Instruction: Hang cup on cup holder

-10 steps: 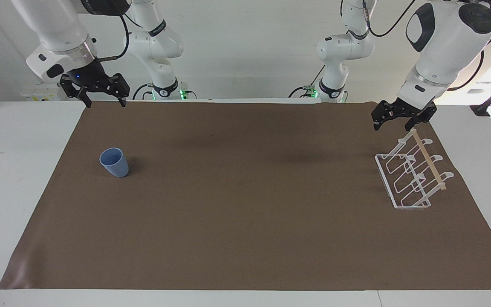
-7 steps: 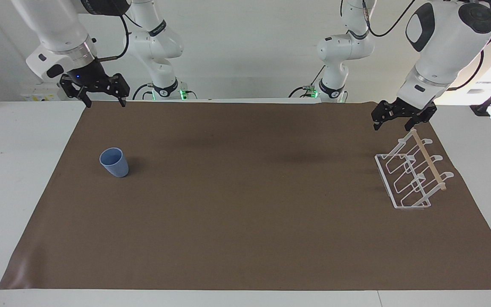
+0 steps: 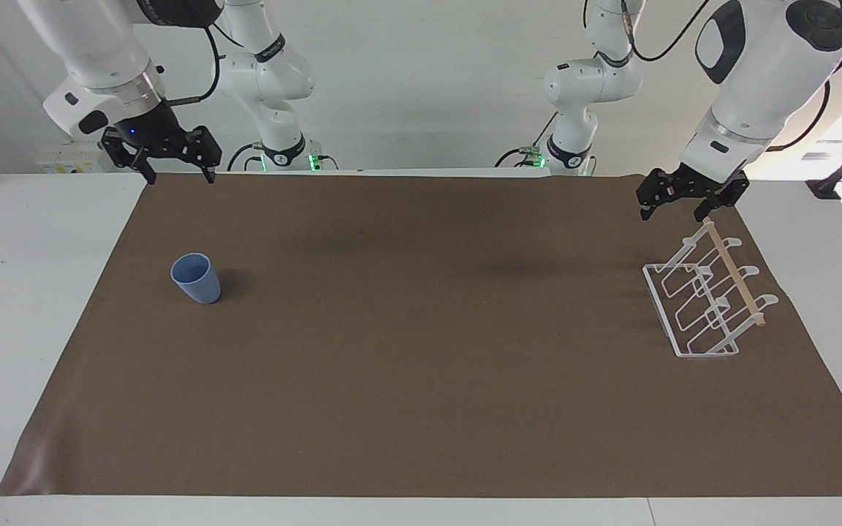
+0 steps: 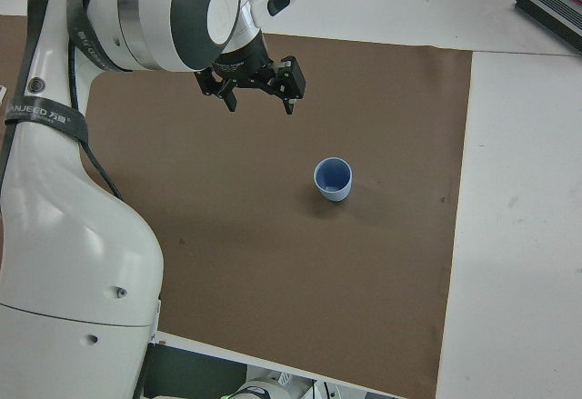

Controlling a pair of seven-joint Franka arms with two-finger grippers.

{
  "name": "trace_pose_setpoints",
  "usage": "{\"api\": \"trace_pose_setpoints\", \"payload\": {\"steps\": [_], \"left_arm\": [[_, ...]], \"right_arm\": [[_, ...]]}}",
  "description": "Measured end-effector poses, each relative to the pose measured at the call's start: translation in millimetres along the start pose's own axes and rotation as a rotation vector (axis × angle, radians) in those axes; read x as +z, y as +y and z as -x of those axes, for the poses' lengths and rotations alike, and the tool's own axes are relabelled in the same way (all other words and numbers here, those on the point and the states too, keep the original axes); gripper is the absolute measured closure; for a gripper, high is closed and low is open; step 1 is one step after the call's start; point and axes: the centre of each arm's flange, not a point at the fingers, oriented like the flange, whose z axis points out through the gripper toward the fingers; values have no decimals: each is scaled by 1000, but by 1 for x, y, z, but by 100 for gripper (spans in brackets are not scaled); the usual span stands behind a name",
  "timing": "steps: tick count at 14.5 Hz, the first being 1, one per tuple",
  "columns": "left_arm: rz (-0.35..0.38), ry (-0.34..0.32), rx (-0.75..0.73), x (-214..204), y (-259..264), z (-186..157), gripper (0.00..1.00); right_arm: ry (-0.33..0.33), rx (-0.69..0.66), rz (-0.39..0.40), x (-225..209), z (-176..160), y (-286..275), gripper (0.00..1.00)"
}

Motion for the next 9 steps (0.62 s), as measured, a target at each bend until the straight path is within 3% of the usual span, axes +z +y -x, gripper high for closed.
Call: {"api": "trace_pose_setpoints", "payload": {"steps": [4, 9], "left_arm": [[0, -7, 1, 0, 1, 1, 0], [-1, -17, 32, -2, 16, 5, 0]], "right_arm": [[37, 11, -4, 17, -9, 39, 0], [74, -49, -8, 131, -37, 115, 0]]}}
